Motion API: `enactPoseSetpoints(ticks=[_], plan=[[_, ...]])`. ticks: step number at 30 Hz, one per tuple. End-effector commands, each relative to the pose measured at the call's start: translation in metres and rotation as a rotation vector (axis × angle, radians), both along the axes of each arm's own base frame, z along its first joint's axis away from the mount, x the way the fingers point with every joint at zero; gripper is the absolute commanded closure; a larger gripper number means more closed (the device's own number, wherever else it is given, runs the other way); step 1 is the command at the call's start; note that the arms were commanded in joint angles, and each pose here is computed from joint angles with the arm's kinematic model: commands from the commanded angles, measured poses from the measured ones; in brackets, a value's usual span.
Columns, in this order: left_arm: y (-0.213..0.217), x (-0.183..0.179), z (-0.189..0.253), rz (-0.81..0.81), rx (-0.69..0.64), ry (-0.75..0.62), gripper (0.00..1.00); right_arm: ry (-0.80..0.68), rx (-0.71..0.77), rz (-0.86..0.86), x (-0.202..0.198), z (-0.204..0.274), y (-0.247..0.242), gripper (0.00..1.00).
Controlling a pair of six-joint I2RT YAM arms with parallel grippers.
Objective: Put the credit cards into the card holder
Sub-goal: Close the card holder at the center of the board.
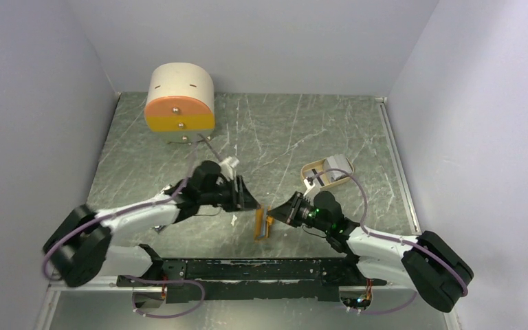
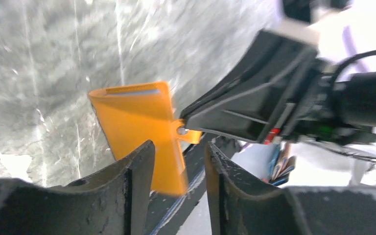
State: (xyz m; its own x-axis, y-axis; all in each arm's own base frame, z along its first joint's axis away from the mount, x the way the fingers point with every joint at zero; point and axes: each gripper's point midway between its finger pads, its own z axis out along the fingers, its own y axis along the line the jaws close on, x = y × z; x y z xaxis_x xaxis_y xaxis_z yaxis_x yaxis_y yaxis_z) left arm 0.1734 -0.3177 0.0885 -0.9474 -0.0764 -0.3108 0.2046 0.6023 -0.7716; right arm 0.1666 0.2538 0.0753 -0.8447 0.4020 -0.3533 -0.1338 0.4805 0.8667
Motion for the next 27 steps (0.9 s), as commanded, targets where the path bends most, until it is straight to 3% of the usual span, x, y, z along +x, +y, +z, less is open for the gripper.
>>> enactPoseSetpoints(ticks=[1, 4, 10, 11, 14, 19, 22, 27], plan=[[0.031, 0.013, 0.057, 0.057, -0.17, -0.073, 0.48, -0.136, 0.076, 0.047, 0.013, 0.041, 0.012, 0.91], [0.05, 0.017, 0.082, 0.051, -0.203, -0.138, 0.37, -0.175, 0.138, 0.061, 0.014, 0.059, 0.015, 0.91], [0.071, 0.016, 0.083, 0.085, -0.12, -0.2, 0.4, -0.19, 0.111, 0.064, 0.022, 0.065, 0.018, 0.94], [0.074, 0.017, 0.077, 0.104, -0.11, -0.18, 0.4, -0.173, 0.076, 0.064, 0.023, 0.057, 0.018, 0.91], [0.076, 0.015, 0.054, 0.121, -0.088, -0.106, 0.42, -0.111, -0.037, 0.072, 0.023, 0.025, 0.012, 0.67], [0.08, 0.015, 0.019, 0.14, -0.008, -0.032, 0.47, -0.064, -0.165, 0.079, 0.023, 0.004, 0.004, 0.62], [0.081, 0.015, 0.009, 0.136, 0.009, -0.013, 0.47, -0.04, -0.257, 0.048, 0.026, 0.0, -0.006, 0.52], [0.068, 0.01, 0.007, 0.093, -0.069, 0.017, 0.46, -0.07, -0.324, 0.019, 0.021, 0.012, -0.015, 0.48]])
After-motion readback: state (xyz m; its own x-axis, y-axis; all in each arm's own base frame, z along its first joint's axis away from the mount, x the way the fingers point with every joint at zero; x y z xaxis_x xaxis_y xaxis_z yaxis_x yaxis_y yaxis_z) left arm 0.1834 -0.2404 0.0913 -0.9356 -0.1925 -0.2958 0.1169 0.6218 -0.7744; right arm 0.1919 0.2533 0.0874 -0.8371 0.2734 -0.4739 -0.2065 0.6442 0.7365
